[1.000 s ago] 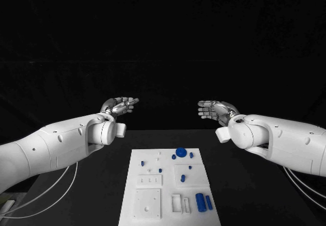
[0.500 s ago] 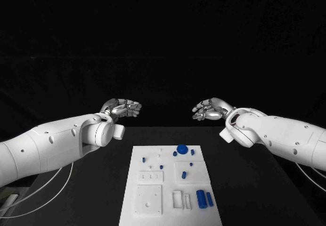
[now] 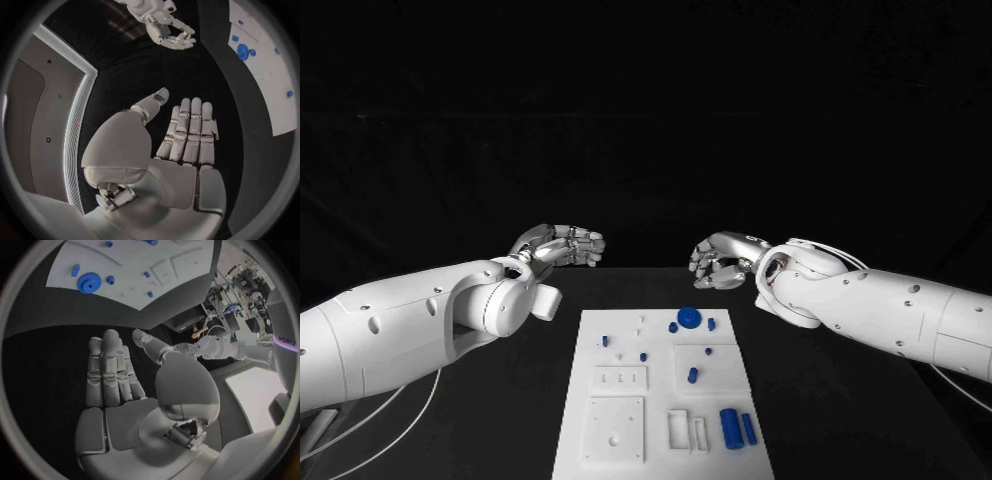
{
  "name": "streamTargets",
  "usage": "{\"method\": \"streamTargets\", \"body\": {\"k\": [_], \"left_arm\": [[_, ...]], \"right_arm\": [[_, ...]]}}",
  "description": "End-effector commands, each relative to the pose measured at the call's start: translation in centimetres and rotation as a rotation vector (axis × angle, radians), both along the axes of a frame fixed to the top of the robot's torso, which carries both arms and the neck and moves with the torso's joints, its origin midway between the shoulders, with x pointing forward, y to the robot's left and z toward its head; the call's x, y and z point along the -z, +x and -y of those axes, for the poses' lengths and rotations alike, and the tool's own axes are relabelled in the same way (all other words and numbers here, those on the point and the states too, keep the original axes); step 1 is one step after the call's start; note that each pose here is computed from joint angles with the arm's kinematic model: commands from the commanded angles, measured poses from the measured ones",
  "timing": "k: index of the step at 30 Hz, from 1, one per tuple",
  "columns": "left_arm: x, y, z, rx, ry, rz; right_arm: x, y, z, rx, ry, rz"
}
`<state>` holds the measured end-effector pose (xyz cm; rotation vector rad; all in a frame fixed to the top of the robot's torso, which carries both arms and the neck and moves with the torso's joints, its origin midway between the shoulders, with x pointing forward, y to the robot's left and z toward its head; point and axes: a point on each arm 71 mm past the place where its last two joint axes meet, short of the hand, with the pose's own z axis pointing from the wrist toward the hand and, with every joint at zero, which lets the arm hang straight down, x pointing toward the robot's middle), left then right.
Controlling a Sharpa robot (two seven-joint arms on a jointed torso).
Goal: Assemble the parts on the task board
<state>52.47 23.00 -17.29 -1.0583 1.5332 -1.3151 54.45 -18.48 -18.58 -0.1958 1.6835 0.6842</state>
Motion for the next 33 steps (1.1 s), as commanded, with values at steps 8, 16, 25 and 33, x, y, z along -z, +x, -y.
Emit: {"method": "streamTargets", "body": {"k": [8, 16, 25, 33], "left_arm": [[-0.84, -1.99, 1.8, 0.103, -0.020, 0.023], [-0.99, -2.39, 2.2, 0.121, -0.024, 0.022], [-0.91, -2.35, 2.4, 0.128, -0.023, 0.012], [-0.91, -2.42, 2.6, 0.136, -0.025, 0.010]], "right_arm": [[2.2, -1.2, -2.0, -0.111, -0.287, 0.144], [2.8, -1.4, -2.7, -0.118, -0.310, 0.165], [3.2, -1.1, -3.2, -0.110, -0.345, 0.201], [3.6, -1.1, -3.6, -0.114, -0.357, 0.197]]}}
